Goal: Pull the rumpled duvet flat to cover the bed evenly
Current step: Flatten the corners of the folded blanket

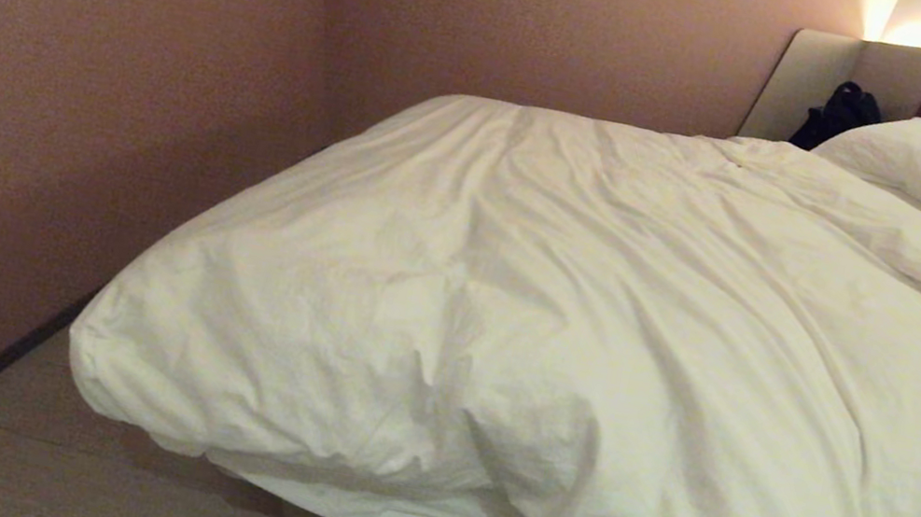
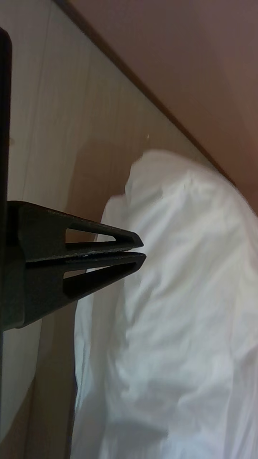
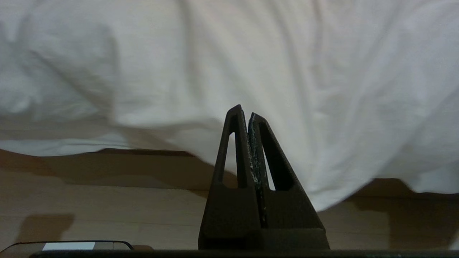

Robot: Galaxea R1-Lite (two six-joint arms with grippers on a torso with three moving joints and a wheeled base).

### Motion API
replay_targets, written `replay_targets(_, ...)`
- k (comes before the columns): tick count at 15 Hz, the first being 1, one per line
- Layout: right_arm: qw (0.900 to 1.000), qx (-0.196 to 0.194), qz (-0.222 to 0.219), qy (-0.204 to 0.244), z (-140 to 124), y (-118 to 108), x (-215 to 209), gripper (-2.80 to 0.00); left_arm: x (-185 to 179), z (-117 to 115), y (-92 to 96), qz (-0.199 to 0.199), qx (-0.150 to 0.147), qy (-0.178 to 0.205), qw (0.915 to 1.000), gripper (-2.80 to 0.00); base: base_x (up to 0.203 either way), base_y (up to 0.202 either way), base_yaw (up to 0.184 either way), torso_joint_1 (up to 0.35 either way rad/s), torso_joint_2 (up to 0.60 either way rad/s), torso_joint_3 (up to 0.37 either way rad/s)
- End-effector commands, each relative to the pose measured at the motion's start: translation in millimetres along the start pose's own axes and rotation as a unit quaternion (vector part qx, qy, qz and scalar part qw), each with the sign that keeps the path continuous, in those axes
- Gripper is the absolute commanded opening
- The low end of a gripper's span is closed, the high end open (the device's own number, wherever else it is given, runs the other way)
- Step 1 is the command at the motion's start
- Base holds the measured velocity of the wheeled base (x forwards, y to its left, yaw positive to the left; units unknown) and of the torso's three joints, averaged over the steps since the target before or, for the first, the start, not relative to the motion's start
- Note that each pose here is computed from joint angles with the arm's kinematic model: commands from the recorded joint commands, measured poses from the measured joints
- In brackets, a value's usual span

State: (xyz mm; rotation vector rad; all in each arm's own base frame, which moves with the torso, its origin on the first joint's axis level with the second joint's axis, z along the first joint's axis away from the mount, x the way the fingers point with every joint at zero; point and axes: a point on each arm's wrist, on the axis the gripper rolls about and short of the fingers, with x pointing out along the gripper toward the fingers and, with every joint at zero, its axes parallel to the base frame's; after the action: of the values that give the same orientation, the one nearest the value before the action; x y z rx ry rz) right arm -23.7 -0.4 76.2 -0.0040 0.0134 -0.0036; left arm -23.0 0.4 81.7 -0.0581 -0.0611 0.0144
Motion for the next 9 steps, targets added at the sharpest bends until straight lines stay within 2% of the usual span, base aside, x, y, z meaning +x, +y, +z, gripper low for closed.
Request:
replay_targets(1, 1.000, 0.000, 0.000, 0.000, -0.2, 0.0, 0.0, -2.80, 0.0, 0.1, 0.0, 0.000, 0.000, 0.000, 1.0000, -2.80, 0.003, 0.190, 0.003, 0.001, 0.00, 0.002)
replay_targets(4, 1.000, 0.000, 0.000, 0.000, -0.2, 0.0, 0.0, -2.80, 0.0, 0.1, 0.0, 0.000, 0.000, 0.000, 1.0000, -2.80, 0.065, 0.139, 0.006, 0.004, 0.00, 0.002)
replay_targets(9, 1.000, 0.000, 0.000, 0.000, 0.0, 0.0, 0.0, -2.80, 0.0, 0.1, 0.0, 0.000, 0.000, 0.000, 1.0000, -2.80, 0.189, 0.184, 0.001, 0.001, 0.00, 0.003)
